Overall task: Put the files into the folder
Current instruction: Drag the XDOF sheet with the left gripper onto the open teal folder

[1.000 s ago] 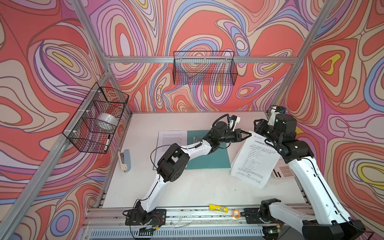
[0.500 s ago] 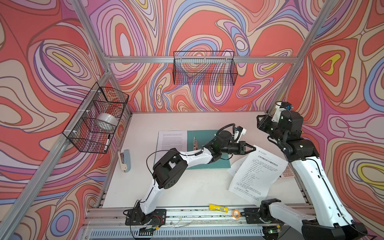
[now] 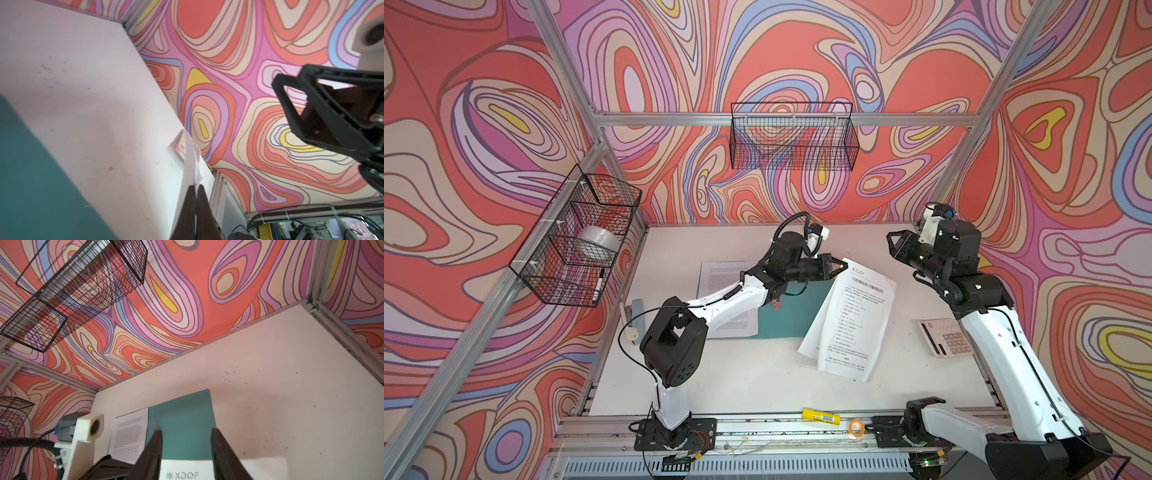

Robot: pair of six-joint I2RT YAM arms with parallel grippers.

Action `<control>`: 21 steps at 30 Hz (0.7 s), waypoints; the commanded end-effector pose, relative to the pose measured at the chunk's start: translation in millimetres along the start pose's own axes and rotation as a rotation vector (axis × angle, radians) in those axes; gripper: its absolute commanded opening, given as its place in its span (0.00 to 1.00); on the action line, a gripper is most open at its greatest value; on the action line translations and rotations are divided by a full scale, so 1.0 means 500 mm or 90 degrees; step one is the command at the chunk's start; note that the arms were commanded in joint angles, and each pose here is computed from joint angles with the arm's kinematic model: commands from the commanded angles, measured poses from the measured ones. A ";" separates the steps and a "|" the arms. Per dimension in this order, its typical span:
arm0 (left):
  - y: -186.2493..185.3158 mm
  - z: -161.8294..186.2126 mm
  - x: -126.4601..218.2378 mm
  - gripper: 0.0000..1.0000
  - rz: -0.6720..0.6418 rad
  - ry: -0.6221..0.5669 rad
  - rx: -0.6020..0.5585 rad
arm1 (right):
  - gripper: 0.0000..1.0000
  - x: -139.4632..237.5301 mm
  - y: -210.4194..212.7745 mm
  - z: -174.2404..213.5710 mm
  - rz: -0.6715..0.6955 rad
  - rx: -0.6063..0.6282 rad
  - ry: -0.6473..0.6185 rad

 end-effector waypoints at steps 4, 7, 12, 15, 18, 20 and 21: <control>0.083 -0.037 0.048 0.00 -0.118 0.019 -0.048 | 0.45 -0.039 -0.003 0.042 -0.036 0.003 0.052; 0.127 -0.045 0.050 0.00 -0.140 0.018 -0.041 | 0.45 -0.053 -0.009 0.059 -0.040 -0.004 0.071; 0.202 -0.046 0.029 0.00 -0.162 -0.001 -0.005 | 0.43 -0.071 -0.017 0.077 -0.040 -0.014 0.089; 0.235 -0.040 0.009 0.00 -0.168 -0.021 0.037 | 0.42 -0.078 -0.021 0.084 -0.040 -0.021 0.093; 0.260 -0.032 -0.010 0.00 -0.175 -0.033 0.072 | 0.42 -0.085 -0.024 0.089 -0.040 -0.024 0.099; 0.276 -0.027 -0.016 0.00 -0.186 -0.039 0.088 | 0.42 -0.088 -0.025 0.090 -0.040 -0.025 0.101; 0.283 -0.026 -0.019 0.00 -0.192 -0.044 0.093 | 0.42 -0.089 -0.025 0.091 -0.040 -0.027 0.102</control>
Point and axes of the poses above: each gripper's point midway between its finger pads, its own x axis back along the fingers, its own y axis along the line the jaws close on, z = x × y, the point moved 3 cm from there along x, back along the fingers, and after that the axes turned 5 degrees about -x, right-handed, at the moved point
